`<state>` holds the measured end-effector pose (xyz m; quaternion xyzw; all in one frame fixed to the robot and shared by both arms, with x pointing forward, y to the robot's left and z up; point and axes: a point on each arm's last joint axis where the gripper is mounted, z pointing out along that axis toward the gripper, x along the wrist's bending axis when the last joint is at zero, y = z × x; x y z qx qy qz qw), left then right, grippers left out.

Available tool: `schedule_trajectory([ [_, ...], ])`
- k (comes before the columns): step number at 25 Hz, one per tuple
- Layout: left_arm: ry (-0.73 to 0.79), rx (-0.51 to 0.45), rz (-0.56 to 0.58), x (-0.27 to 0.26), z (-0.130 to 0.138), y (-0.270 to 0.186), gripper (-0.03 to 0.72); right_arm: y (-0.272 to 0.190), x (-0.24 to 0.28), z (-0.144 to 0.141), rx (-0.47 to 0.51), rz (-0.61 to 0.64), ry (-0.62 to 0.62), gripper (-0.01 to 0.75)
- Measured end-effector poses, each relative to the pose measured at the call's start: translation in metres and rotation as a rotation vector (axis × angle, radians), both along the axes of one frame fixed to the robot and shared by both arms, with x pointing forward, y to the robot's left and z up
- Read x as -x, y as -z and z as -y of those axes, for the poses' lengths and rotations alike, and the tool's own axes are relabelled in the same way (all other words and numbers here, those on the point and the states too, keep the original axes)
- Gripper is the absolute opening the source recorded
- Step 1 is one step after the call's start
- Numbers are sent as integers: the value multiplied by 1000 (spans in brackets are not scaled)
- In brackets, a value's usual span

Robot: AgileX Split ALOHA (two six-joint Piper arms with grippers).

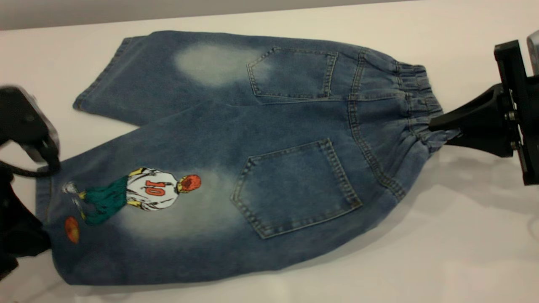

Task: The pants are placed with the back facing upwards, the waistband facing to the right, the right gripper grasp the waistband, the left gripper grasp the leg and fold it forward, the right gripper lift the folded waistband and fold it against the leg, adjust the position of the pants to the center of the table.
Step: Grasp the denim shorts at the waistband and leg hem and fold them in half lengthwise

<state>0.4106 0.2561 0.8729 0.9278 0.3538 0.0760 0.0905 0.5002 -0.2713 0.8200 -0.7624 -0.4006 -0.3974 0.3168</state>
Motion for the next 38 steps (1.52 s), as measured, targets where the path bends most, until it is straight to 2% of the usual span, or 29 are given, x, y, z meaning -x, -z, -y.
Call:
schedule_trajectory([
  [3, 24, 19, 12, 5, 1, -14, 114, -8, 11, -4, -42, 15, -13, 57],
  [11, 74, 52, 64, 26, -1, -52, 114, -34, 48, 2, -33, 18, 44, 57],
  [14, 59, 35, 181, 30, -6, -70, 113, -43, 64, 8, -34, 16, 98, 57],
  [18, 21, 11, 394, 32, -13, -94, 113, -55, 70, 13, -61, 15, 158, 57],
  [23, -36, 10, 557, 23, -16, -106, 113, -59, 68, 12, -120, -11, 183, 57],
  [31, -36, 14, 622, -19, -8, -110, 113, -68, 39, 22, -149, 0, 225, 58],
  [38, -49, 52, 646, -83, 4, -113, 113, -69, 17, 35, -70, -17, 289, 59],
])
